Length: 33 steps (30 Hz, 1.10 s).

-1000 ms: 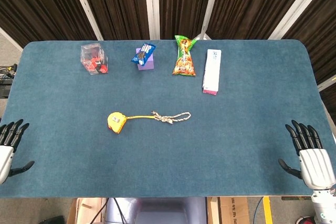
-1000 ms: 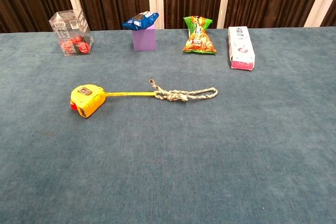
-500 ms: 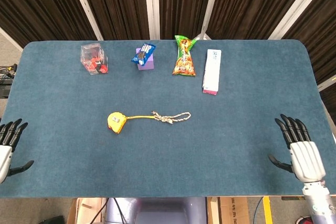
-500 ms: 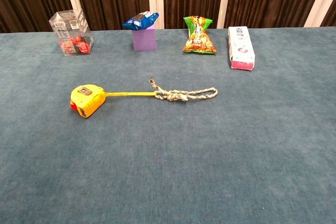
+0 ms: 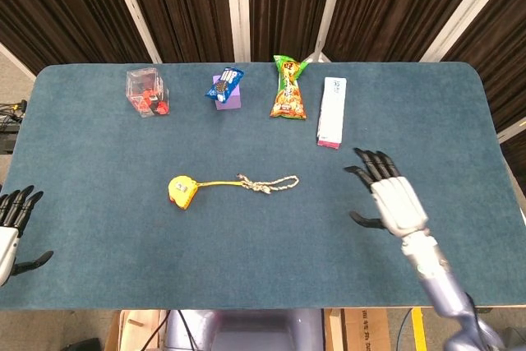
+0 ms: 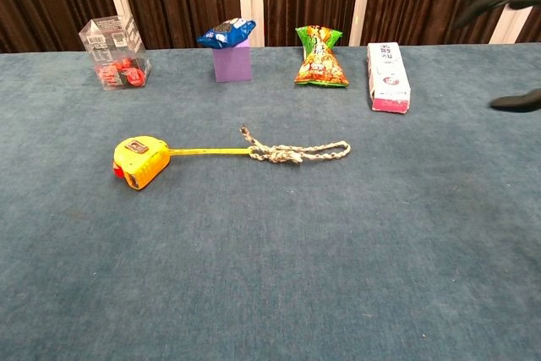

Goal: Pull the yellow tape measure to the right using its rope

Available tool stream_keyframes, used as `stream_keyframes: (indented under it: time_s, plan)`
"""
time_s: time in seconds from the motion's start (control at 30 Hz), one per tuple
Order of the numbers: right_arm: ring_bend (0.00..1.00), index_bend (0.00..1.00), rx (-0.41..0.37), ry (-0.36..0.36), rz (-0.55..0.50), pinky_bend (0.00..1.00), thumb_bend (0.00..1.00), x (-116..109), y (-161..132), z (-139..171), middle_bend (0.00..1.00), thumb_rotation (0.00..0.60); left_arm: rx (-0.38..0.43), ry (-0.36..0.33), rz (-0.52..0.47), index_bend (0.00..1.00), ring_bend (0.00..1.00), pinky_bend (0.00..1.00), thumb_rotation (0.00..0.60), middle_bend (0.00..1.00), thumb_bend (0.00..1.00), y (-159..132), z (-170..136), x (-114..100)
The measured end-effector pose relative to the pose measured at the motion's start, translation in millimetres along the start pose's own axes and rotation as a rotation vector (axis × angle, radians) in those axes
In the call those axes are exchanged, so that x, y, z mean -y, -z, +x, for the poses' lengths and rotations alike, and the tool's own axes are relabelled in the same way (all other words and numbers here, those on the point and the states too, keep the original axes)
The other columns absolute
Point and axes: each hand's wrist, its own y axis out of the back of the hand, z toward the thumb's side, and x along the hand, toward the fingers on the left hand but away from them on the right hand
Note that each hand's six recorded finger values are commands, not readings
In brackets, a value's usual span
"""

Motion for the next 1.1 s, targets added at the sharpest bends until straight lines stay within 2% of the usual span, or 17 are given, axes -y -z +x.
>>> stream_keyframes:
  time_s: [0.23,0.53,0.83,1.1]
  plan:
    - [0.00,0.39,0.003,-0.081,-0.032,0.00,0.27,50,-31,-46,0.06,0.600,-0.007,0.001,0.003,0.00,0.00,0.00,0.600,0.00,0.00,2,1,0]
    - [0.00,0.43,0.053,-0.130,-0.029,0.00,0.27,98,-43,-87,0.09,0.600,-0.021,0.003,0.003,0.00,0.00,0.00,0.600,0.00,0.00,5,5,2]
    - [0.00,0.52,0.103,-0.144,-0.020,0.00,0.27,125,-41,-109,0.13,0.600,-0.027,0.008,-0.001,0.00,0.00,0.00,0.600,0.00,0.00,5,7,3]
    - [0.00,0.54,0.122,-0.143,-0.031,0.00,0.34,136,-39,-117,0.14,0.600,-0.025,0.012,-0.007,0.00,0.00,0.00,0.600,0.00,0.00,5,7,4]
